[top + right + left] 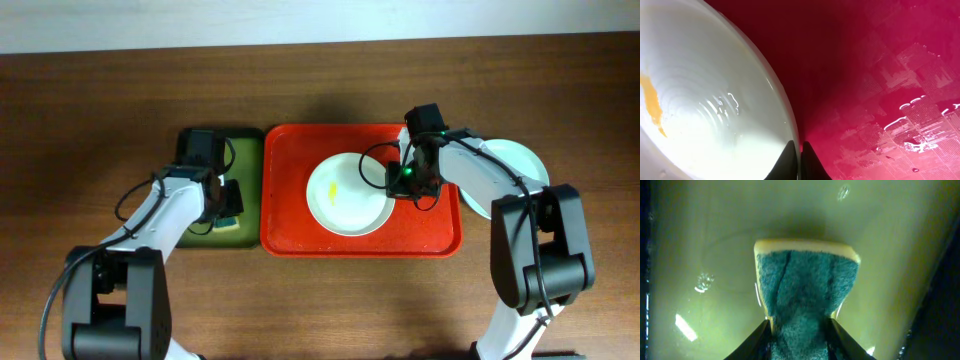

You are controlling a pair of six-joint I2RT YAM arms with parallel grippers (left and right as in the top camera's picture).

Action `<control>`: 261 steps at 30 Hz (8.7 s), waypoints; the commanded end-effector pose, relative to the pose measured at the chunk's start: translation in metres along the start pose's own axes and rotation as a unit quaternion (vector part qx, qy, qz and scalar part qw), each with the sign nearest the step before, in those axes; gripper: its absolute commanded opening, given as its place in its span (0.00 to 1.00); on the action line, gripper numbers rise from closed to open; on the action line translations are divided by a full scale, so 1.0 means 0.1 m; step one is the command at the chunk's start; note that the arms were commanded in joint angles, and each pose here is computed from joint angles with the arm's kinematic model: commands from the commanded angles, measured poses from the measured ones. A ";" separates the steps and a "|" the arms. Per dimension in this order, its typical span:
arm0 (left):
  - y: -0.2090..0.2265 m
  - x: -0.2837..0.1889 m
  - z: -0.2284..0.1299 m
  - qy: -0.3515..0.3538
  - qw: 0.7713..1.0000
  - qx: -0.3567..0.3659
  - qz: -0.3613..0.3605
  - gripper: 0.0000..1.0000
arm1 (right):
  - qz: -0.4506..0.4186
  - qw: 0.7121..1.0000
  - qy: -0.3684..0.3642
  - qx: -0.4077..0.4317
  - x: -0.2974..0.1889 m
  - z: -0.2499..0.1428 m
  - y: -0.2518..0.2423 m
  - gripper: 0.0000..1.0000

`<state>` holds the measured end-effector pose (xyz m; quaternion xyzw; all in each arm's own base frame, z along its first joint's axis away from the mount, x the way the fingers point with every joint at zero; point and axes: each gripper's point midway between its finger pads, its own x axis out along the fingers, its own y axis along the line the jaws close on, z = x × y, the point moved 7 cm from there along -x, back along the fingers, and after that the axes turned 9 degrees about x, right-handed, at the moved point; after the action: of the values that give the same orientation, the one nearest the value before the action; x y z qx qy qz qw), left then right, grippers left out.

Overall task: Clean dirty plates on tray and stack at the side
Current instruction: 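Reach the left gripper into the water tray and grasp the sponge, then carry the sponge with the left gripper onto the white plate, then scrub the white plate with the sponge while right holds it, then return the sponge to the water tray and retract the left arm, then lift the white plate with the right gripper off the red tray, then place the white plate on top of the plate stack at right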

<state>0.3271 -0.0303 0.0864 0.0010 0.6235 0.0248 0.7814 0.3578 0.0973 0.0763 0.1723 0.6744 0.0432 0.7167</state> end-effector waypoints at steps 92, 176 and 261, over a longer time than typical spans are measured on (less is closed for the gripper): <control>-1.42 -0.14 0.48 0.044 0.978 0.161 -0.121 0.00 | -0.005 0.999 -0.004 0.050 0.19 -0.27 0.57 0.04; 0.20 -0.15 0.14 -0.060 0.998 0.022 0.004 0.63 | 0.017 1.000 0.003 0.017 0.18 -0.28 0.62 0.40; 1.29 -1.77 0.87 -0.224 0.962 -0.148 0.050 0.99 | -0.035 0.951 -0.272 -0.144 -1.16 -0.08 2.54 0.04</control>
<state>0.3671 0.0945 0.2788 -0.0750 0.4262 0.1538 0.8883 0.3753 0.3133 0.2768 -0.0943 0.3441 0.0091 0.9342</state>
